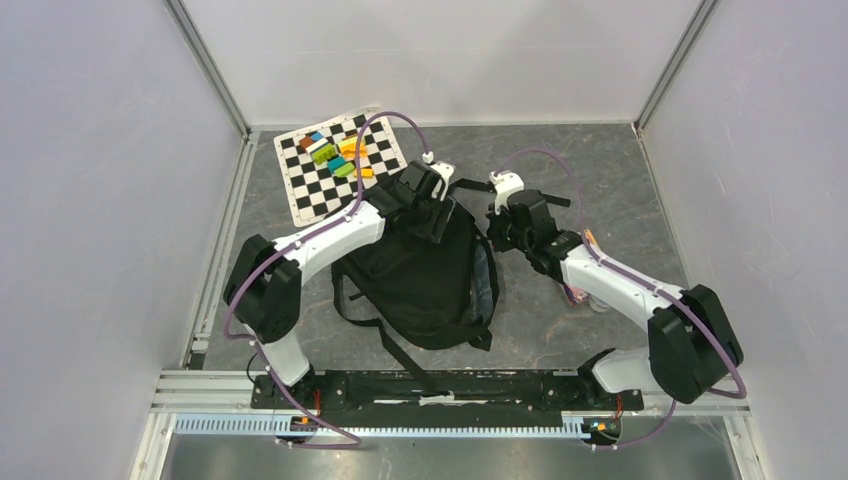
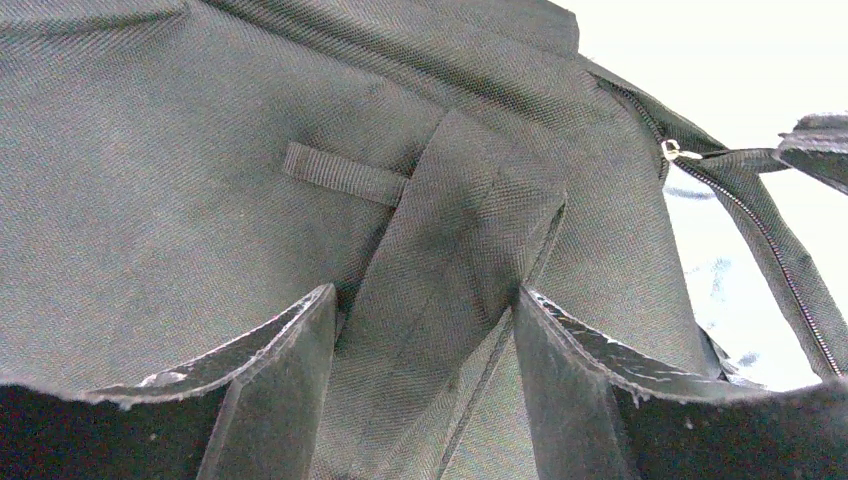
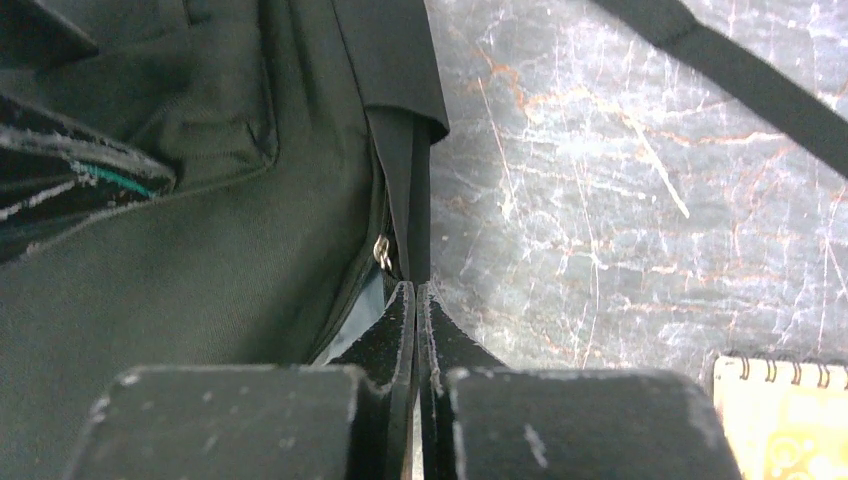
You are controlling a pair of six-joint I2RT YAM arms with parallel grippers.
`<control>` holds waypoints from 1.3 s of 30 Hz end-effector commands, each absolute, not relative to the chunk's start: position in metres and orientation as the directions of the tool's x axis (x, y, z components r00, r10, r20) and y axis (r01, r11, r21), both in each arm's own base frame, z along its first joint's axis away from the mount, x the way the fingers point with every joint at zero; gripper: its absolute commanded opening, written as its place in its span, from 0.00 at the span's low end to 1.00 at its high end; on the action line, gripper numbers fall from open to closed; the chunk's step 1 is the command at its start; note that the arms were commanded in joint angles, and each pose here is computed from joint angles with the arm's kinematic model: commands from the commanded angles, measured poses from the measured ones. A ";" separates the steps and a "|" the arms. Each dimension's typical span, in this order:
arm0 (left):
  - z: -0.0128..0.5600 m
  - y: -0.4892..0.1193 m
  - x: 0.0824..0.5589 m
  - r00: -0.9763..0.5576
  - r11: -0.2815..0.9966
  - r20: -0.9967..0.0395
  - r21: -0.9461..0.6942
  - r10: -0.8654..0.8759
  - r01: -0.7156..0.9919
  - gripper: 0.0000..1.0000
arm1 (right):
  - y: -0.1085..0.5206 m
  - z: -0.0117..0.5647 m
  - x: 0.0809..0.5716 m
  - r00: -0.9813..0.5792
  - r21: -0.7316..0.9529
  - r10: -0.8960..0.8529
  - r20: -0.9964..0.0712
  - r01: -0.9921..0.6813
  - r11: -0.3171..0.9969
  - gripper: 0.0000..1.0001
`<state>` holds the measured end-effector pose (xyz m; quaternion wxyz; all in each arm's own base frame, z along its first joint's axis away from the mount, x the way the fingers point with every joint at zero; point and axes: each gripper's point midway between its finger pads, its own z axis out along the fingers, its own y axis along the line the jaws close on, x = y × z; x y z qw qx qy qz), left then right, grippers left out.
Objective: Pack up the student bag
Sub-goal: Zip the student bag at the center of the board.
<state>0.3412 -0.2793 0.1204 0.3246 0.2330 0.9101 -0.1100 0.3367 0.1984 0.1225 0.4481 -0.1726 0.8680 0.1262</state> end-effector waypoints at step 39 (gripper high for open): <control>0.108 -0.289 0.346 -0.720 0.886 -0.634 -0.115 0.282 0.448 0.69 | 0.211 0.138 0.156 -0.690 0.375 -0.055 -0.722 -0.457 0.806 0.00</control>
